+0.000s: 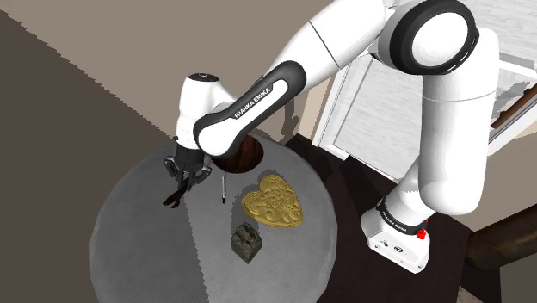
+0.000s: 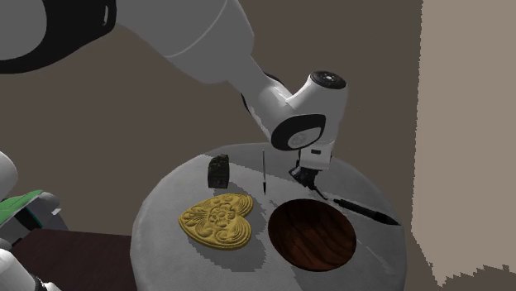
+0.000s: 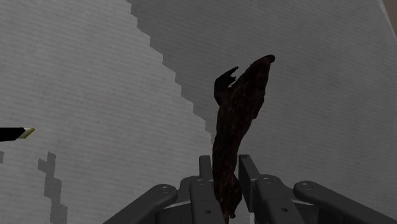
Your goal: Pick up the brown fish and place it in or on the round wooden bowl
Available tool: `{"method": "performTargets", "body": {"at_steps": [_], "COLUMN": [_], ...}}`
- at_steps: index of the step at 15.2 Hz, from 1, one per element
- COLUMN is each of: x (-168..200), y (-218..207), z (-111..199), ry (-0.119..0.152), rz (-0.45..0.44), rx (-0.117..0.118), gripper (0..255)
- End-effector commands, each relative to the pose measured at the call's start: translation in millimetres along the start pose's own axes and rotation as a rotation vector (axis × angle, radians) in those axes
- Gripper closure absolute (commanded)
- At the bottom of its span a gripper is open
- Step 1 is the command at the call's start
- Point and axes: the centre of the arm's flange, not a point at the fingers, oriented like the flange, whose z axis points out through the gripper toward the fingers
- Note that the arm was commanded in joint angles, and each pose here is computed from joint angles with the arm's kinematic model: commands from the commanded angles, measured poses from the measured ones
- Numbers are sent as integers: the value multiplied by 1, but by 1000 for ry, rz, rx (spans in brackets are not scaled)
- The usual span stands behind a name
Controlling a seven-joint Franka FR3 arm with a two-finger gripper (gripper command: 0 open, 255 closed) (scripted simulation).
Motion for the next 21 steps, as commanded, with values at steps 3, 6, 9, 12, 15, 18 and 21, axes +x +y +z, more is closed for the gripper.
{"method": "performTargets", "body": {"at_steps": [3,6,9,12,15,18,21], "x": [-2,-5,-9,-13,-17,-20,-24], "y": [0,-4,-7,-10,-13,-17,-20], "z": [-8,-23,-39,-54,-69,-84,-99], "ry": [0,0,0,0,0,0,0], "rz": [3,3,3,3,3,3,3], "rx": [-5,-5,-5,-5,-5,-5,-5], "gripper": [255,255,255,255,255,255,255]}}
